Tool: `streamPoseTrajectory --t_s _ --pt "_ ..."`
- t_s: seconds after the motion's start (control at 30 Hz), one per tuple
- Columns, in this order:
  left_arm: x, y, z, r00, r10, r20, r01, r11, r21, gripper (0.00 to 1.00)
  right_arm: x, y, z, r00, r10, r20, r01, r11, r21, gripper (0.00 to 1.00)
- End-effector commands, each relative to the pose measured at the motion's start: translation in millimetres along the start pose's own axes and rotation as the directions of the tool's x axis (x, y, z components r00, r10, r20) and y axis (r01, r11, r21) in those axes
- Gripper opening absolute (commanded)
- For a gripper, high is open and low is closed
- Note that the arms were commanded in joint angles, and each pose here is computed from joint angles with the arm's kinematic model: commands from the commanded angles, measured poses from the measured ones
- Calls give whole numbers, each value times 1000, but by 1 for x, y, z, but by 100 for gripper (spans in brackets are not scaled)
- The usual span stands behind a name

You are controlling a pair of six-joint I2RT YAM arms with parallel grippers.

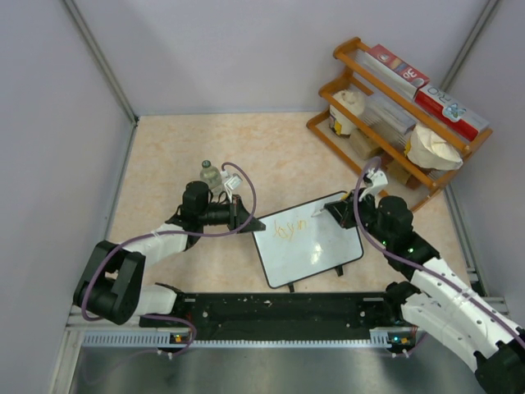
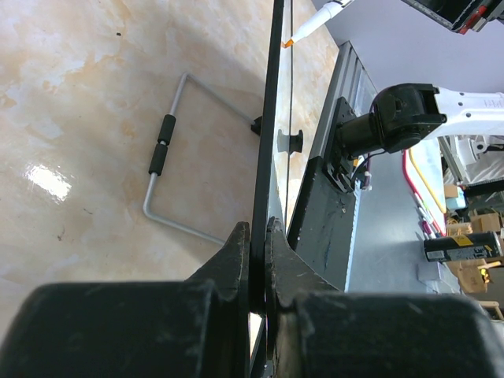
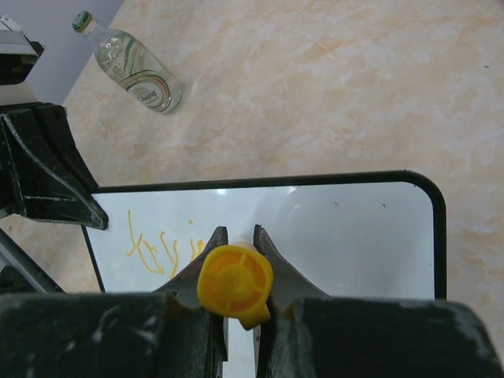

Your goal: Write a sentence on the whiteboard

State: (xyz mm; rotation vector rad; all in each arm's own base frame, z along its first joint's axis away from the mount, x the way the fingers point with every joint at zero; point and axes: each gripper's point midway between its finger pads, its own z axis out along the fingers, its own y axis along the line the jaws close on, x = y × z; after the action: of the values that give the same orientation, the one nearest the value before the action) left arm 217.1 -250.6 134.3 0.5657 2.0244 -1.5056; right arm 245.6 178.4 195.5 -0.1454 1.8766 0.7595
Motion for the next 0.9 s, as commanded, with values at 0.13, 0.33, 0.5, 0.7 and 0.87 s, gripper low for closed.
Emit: streamPoseTrajectory --t_s 0.13,0.33,0.5,0.7,0.87 --pt "16 40 -1 999 37 -14 -39 988 -149 0 -10 -10 -1 998 -12 61 9 999 44 0" --pt "17 40 -1 999 36 -14 -37 988 -151 0 -3 -22 -6 999 -11 43 6 994 106 0" --pt "17 40 -1 999 34 -14 -36 988 -151 0 -4 -27 -9 999 -12 51 5 990 139 0" --pt "17 40 -1 999 36 -13 -37 988 -151 0 -15 -20 -13 997 -12 80 3 993 114 0" --pt "17 40 -1 999 34 -14 -36 988 -150 0 -32 -3 -17 992 0 130 -6 999 48 0"
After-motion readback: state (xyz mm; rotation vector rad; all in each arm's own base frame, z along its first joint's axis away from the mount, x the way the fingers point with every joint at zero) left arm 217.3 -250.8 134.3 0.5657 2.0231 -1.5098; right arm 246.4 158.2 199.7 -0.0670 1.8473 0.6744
